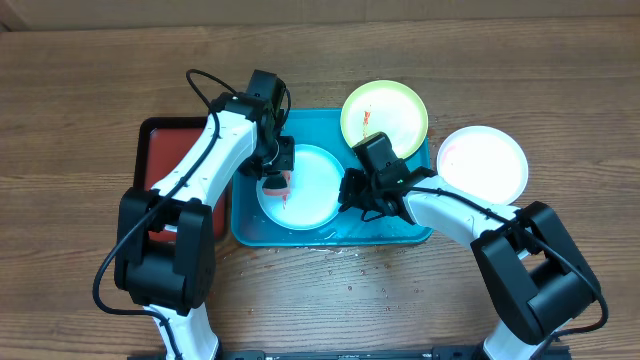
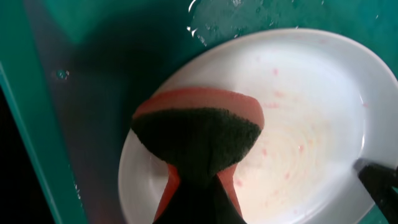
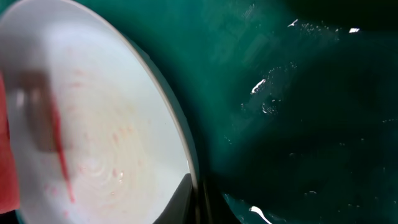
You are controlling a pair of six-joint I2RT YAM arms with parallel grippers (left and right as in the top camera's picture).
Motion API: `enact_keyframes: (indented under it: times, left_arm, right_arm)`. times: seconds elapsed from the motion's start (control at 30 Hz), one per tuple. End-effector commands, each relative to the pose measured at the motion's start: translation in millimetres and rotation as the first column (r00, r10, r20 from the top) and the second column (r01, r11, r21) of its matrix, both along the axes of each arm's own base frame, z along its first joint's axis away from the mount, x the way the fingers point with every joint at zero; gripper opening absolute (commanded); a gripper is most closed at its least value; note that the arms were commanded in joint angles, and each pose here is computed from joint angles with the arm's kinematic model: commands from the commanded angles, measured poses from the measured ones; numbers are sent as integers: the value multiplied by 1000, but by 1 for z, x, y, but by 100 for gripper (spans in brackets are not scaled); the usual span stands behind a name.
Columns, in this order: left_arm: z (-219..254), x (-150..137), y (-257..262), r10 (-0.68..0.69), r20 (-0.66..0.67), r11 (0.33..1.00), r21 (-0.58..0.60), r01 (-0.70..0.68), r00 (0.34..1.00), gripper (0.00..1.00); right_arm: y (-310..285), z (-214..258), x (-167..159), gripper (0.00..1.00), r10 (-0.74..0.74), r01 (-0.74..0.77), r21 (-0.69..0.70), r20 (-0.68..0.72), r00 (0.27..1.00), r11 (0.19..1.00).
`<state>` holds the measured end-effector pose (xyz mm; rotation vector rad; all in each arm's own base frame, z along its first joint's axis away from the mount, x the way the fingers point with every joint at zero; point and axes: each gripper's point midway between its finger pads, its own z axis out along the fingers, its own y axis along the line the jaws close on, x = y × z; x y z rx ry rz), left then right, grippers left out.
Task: Clean dirty plates on tray and stack at the side
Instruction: 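Scrub the light-blue plate with the sponge while the right gripper holds it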
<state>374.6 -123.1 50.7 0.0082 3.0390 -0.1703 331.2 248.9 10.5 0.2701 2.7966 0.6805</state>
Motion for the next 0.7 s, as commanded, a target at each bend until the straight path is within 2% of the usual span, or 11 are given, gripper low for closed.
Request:
enact_keyframes:
  times: [0.0, 0.13, 0.37, 0.43, 0.53, 0.6, 0.67]
  left_arm:
    - [-6, -5, -3, -36, 9, 999, 10, 36, 999, 4]
    - [-19, -7, -8, -104, 31, 995, 13, 104, 994, 4]
    - [-27, -20, -13, -127, -1, 992, -1, 127, 992, 4]
    - [-24, -30, -32, -242, -17, 965, -111, 238, 970, 4]
    - [-15, -47, -59, -390, -1, 885, -279, 374, 921, 4]
    - [-15, -49, -58, -402, -2, 880, -277, 386, 916, 4]
    - [-21, -42, -45, -382, -7, 908, -188, 374, 924, 4]
  right_arm:
    - [2, -3, -1, 4, 2, -2, 8, -10, 1000, 1000]
    - [2, -3, -1, 4, 2, -2, 8, -10, 1000, 1000]
    - [2, -3, 0, 4, 3, -2, 8, -10, 1000, 1000]
    - [2, -3, 0, 4, 3, -3, 8, -9, 1000, 1000]
    - [2, -2, 0, 4, 2, -2, 10, -6, 1000, 1000]
    - [2, -2, 0, 4, 3, -3, 10, -7, 1000, 1000]
    - [2, -2, 0, 4, 3, -3, 10, -7, 1000, 1000]
